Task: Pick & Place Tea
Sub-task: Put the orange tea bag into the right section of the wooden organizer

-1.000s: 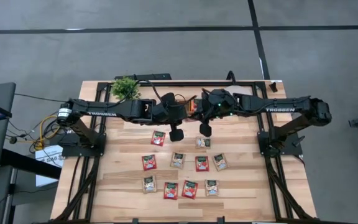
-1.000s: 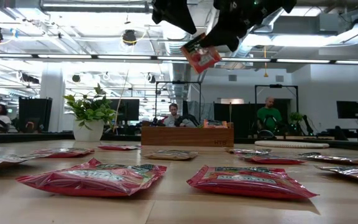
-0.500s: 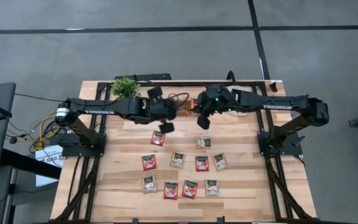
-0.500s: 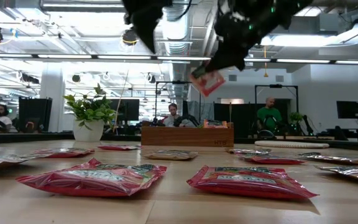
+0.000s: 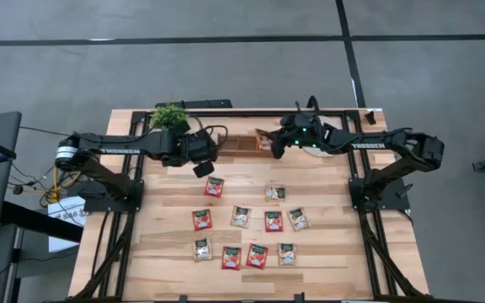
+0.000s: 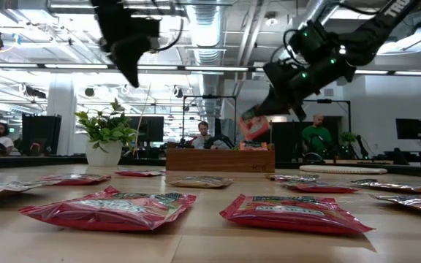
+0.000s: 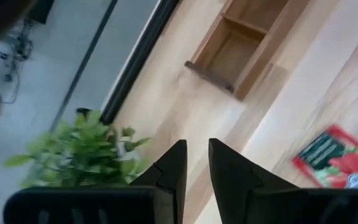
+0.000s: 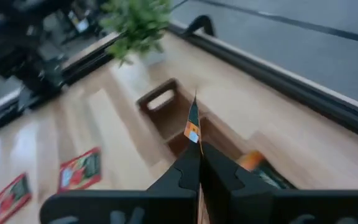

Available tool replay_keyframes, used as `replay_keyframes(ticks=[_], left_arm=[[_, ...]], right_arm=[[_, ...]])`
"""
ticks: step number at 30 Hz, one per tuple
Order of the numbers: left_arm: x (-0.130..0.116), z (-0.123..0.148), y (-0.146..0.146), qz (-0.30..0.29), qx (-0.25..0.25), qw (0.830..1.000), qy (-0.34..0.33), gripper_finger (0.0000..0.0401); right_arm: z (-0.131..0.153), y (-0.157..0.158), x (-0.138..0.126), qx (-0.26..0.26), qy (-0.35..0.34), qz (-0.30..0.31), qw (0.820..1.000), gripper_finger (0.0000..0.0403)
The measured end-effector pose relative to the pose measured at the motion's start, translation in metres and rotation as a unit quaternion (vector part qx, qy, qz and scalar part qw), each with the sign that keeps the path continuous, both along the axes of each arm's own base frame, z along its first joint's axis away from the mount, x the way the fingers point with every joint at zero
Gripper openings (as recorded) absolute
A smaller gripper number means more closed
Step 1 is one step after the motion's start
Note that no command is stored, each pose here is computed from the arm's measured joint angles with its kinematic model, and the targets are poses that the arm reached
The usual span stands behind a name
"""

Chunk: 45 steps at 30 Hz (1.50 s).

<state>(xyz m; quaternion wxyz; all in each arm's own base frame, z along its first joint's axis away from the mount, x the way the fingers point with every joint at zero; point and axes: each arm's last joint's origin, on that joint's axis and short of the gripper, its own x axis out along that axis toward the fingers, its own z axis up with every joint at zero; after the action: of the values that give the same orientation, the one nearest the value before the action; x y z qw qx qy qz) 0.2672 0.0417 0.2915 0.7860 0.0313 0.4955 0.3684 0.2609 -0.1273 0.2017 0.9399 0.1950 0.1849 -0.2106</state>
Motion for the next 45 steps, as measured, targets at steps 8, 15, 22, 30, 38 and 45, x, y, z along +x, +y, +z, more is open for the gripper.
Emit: replay_keyframes(ticks=[8,15,22,30,38,45], left_arm=[[-0.049,-0.020,-0.005,0.056,-0.023,0.996,-0.066,0.0060],[-0.083,-0.028,-0.008,0.094,-0.039,0.985,-0.140,0.0060],[-0.105,-0.030,-0.011,0.088,-0.050,0.973,-0.209,0.0060],[-0.123,-0.038,-0.012,0.089,-0.057,0.961,-0.257,0.0060],[-0.128,-0.042,-0.013,0.088,-0.063,0.960,-0.260,0.0060],[-0.128,-0.042,-0.013,0.081,-0.066,0.961,-0.256,0.0060]], right_arm=[[-0.016,-0.008,-0.014,0.007,0.009,-0.061,0.998,0.0000],[-0.015,-0.008,-0.013,0.009,-0.001,-0.074,0.997,0.0000],[-0.015,-0.007,-0.013,0.023,-0.002,-0.088,0.996,0.0000],[-0.015,-0.004,-0.012,0.023,-0.002,-0.110,0.994,0.0000],[-0.013,0.008,-0.004,0.052,-0.030,-0.119,0.991,0.0000],[-0.008,0.016,0.002,0.030,-0.045,-0.137,0.989,0.0000]])
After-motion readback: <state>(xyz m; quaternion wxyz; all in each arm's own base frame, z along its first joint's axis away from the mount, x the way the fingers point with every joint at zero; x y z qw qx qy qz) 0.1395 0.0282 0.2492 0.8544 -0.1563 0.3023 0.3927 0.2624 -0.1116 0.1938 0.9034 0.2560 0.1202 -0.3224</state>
